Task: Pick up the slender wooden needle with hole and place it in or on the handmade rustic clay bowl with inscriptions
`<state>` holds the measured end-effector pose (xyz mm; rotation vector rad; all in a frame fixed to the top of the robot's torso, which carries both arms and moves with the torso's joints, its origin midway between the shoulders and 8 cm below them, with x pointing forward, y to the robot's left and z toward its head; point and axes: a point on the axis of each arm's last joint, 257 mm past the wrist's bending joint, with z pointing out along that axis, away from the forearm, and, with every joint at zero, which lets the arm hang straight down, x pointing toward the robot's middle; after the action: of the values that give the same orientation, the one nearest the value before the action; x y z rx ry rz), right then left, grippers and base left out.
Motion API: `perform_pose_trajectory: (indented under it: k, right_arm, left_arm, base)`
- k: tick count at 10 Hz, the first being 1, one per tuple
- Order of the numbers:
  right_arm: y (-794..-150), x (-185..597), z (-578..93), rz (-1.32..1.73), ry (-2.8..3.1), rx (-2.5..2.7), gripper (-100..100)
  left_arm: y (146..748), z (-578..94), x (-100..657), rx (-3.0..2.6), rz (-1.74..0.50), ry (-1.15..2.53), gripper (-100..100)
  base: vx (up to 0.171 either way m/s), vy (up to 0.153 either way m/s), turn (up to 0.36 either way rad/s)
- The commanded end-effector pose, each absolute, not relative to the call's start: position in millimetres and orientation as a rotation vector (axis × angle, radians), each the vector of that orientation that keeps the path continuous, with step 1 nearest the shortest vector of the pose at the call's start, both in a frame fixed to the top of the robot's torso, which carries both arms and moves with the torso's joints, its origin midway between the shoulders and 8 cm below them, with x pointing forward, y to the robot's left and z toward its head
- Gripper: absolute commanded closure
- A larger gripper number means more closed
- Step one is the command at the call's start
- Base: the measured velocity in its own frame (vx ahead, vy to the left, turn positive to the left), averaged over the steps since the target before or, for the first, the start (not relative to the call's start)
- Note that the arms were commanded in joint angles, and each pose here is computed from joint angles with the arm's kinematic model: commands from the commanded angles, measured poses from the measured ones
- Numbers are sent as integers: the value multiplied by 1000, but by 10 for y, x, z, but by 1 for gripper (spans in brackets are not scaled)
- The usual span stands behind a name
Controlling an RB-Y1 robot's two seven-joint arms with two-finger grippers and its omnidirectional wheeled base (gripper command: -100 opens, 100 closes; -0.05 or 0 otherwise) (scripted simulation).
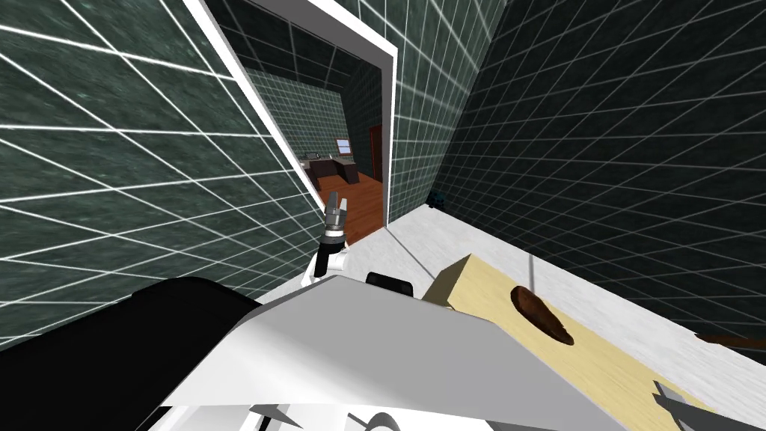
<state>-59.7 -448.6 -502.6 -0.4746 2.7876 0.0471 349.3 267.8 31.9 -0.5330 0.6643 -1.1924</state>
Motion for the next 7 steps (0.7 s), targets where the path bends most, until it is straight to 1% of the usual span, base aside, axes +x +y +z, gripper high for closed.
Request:
perform_pose_trajectory:
  k: [1, 2, 3, 4, 7]
  right_arm:
    - [-4623, -687, -5061, 14, 2808, -540, -100]
    - [-4783, -832, -5054, -23, 2838, -619, -100]
    - [-4920, -959, -5046, -54, 2862, -693, -100]
    - [-5032, -1067, -5039, -79, 2881, -761, -100]
    - [-5211, -1264, -5057, -119, 2906, -919, -100]
  left_arm:
    - [2678, 319, 3493, -533, -1192, 664, 0]
    - [2679, 319, 3492, -533, -1192, 664, 0]
    - [2678, 319, 3493, -533, -1192, 664, 0]
    - [2678, 319, 3493, -533, -1192, 664, 0]
    - [2679, 319, 3493, -533, -1192, 664, 0]
  base:
    - [61, -79, 167]
    - [47, -57, 198]
    - [57, -81, 426]
    - [62, -114, 322]
    - [68, -101, 247]
